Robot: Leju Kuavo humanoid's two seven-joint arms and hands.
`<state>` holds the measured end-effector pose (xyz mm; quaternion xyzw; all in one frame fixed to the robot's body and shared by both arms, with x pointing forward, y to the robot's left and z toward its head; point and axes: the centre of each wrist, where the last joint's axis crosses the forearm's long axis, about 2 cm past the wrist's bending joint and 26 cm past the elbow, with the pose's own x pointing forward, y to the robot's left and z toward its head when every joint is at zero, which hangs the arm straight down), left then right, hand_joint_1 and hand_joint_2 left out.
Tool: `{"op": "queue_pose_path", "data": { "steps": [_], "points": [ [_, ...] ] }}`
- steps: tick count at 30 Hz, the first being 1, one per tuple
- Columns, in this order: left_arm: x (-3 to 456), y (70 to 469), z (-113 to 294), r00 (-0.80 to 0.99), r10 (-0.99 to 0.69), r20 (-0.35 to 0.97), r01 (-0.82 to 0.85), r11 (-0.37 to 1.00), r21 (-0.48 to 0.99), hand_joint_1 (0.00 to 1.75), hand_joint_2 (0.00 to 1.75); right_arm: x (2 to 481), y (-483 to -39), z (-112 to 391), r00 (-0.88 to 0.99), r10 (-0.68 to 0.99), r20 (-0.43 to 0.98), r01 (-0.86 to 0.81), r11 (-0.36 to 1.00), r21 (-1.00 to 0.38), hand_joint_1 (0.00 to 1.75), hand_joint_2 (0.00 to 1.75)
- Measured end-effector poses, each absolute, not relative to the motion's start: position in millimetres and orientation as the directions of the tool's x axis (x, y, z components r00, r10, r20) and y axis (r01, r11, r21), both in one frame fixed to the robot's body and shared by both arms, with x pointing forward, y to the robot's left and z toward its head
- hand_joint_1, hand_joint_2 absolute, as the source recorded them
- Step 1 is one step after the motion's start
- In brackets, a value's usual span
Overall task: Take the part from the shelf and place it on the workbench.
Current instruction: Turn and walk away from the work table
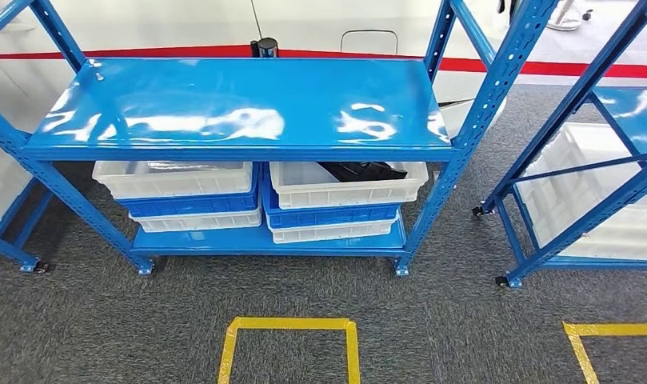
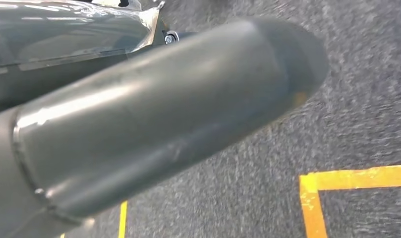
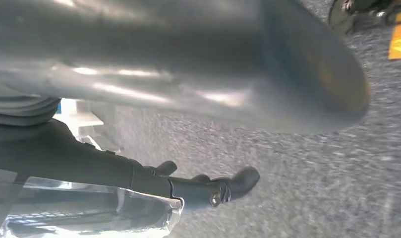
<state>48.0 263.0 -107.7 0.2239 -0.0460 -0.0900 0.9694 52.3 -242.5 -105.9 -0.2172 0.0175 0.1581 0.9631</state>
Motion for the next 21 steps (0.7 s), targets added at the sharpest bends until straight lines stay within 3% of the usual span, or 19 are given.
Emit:
{"op": "queue_pose_path", "data": {
  "steps": [21],
  "points": [
    [48.2,264.2,-107.8,0.98,-0.183,0.072,0.134,0.889,0.437,0.0,0.0,52.2,-244.3,-105.8,0.941,0.315,-0.125,-0.337,0.829,-0.447,0.0,0.0]
  ]
}}
